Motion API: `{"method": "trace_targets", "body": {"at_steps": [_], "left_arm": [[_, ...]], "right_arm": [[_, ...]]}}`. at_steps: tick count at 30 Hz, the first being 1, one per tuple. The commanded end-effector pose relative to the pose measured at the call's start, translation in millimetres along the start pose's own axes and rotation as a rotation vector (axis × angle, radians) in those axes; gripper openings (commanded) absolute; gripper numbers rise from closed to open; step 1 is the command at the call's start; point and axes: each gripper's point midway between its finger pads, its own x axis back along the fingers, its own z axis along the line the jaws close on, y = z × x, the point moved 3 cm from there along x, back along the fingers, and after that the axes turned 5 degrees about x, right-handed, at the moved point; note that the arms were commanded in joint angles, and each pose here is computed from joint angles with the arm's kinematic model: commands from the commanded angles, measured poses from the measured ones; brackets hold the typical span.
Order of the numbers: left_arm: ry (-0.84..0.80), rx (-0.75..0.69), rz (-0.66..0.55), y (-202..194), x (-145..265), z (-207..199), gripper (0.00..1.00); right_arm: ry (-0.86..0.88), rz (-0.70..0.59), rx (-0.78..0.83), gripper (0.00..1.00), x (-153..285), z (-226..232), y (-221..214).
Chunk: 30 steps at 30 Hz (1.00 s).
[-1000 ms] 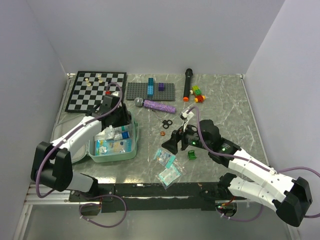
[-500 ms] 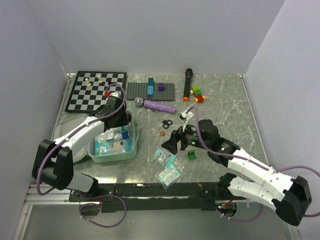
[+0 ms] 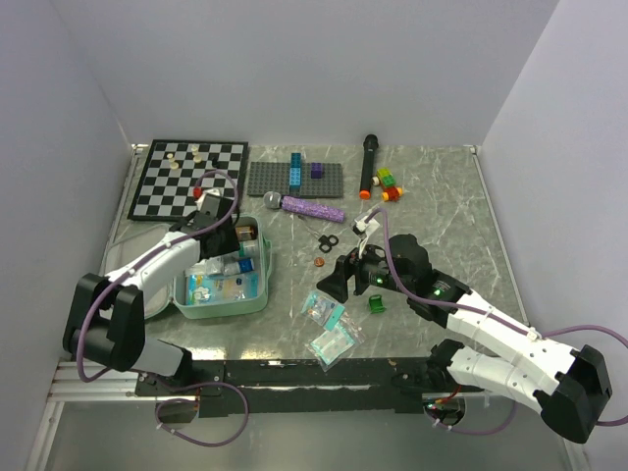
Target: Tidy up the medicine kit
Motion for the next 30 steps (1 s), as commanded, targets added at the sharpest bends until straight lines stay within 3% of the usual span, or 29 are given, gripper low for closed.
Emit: {"method": "trace_targets", "body": {"at_steps": [1, 12, 19, 23, 30], "left_arm": [[0.04, 0.053, 0.009, 2, -5, 25, 0.5], [0.108, 0.084, -0.026, 15, 6, 55, 0.49], [-0.144, 0.14, -0.145, 54, 66, 8, 0.5], [-0.275, 0.139, -0.226, 65, 105, -24, 0.5], [-0.434, 0.219, -0.253, 42, 131, -35, 0.5]], "right_arm": [[0.013, -0.035, 0.013, 0.87, 1, 3, 8], [0.023, -0.037, 0.013, 0.87, -1, 5, 10], [-0.011, -0.021, 0.004, 0.88, -3, 0, 10], [-0.092, 0.077, -0.012, 0.86, -12, -13, -6], [-0.222, 0.438, 0.041, 0.79, -41, -23, -79]]}}
